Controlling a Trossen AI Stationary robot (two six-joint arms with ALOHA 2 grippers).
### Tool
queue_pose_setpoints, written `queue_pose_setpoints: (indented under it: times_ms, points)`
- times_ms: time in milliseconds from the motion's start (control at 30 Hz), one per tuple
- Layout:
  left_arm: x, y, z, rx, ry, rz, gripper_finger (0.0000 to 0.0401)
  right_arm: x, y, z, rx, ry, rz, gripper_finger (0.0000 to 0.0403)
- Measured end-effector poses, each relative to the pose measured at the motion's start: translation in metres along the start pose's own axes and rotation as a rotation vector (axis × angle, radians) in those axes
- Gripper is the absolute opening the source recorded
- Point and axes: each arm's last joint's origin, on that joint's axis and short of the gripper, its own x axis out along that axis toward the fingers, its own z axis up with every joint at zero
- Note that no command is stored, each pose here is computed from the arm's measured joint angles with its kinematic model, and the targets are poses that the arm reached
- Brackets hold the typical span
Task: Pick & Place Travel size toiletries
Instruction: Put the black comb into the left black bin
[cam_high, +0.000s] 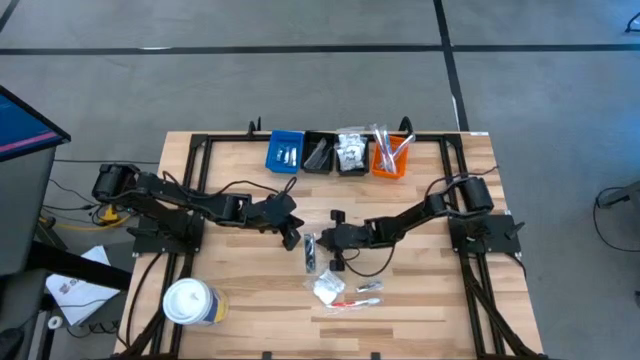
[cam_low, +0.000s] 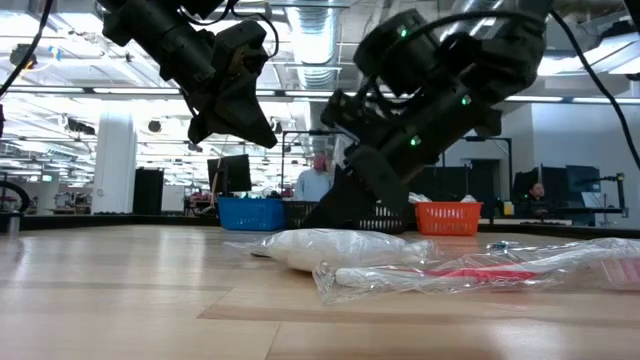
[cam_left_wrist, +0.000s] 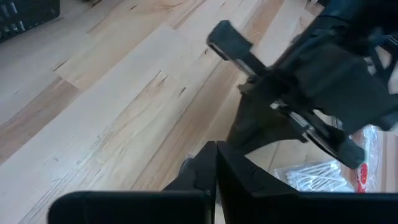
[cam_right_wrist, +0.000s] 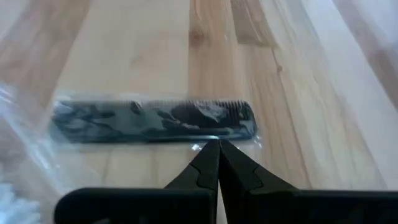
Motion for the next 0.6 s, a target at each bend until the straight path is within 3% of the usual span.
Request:
queue_pose_setpoints:
  times_ms: [600]
  points:
    - [0.0, 0.0, 0.0, 0.0, 0.0, 0.0, 0.0002, -0.002, 0.01, 0.008, -0.009, -0.033, 0.041, 0.0]
